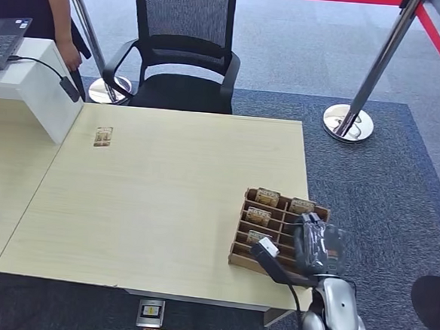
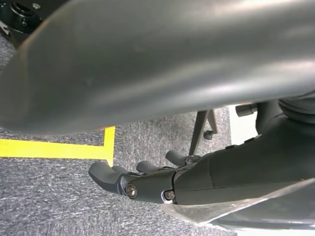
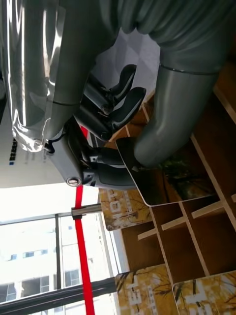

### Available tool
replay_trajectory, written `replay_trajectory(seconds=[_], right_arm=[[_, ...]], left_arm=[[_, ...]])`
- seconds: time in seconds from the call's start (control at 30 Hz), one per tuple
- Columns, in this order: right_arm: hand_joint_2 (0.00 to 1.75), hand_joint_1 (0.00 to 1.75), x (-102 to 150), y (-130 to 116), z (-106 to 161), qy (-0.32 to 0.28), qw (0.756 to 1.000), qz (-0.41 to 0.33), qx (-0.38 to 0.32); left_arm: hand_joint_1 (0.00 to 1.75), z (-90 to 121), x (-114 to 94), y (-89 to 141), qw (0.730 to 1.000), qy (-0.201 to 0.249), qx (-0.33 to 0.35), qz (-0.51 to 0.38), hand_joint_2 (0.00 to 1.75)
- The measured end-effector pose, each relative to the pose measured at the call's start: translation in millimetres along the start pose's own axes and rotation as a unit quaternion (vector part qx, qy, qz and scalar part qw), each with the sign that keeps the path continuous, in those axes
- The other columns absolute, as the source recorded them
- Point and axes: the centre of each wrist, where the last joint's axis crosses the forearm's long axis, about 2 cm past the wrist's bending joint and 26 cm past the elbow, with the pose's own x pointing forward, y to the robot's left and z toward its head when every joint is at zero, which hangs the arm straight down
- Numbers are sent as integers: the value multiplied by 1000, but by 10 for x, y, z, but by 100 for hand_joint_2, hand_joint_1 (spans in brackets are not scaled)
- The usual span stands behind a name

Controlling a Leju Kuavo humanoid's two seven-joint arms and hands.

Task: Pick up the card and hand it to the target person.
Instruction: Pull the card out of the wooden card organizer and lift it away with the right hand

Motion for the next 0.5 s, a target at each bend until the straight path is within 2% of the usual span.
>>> replay_trajectory(seconds=[0.5], right_arm=[[175,175,54,-500,174,-47,992,34,-112]], left_arm=[[0,1,-11,2,1000,-1,2,8,0]])
